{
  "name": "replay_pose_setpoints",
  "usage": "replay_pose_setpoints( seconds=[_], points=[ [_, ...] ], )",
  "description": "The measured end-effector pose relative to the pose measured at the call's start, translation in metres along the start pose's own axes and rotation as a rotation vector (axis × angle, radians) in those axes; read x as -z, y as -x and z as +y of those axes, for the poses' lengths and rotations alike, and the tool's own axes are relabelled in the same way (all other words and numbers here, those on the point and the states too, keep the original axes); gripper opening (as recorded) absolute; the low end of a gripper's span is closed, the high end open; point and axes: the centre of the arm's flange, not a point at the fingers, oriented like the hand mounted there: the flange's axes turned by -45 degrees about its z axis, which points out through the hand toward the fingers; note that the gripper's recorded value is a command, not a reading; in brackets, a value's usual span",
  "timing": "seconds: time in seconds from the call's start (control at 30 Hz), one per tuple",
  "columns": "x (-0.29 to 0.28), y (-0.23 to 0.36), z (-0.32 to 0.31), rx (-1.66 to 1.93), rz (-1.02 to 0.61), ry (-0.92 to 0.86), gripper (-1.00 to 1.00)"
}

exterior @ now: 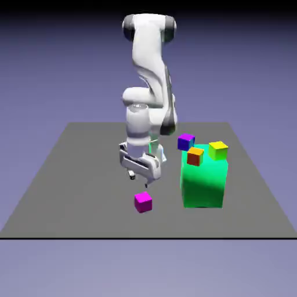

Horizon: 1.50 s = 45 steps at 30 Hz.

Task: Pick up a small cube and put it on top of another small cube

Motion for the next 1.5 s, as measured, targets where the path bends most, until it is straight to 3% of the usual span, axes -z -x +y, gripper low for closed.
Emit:
replay_pose_setpoints(
  seconds=[0.3, 0.33, 0.73, 1.13, 1.23, 1.5],
  points=[
    [-0.080, 0.003, 0.008, -0.099, -0.059, 0.038, 0.00],
    [-0.089, 0.004, 0.009, -0.099, -0.059, 0.039, -1.00],
    [-0.004, 0.003, -0.005, -0.137, -0.088, 0.020, -1.00],
    [0.132, 0.075, -0.083, -0.088, -0.462, -0.253, -1.00],
    [0.165, 0.115, -0.088, 0.148, -0.486, -0.272, -1.00],
    [0.213, 0.208, -0.052, 0.928, -0.299, -0.108, -1.00]
  ],
)
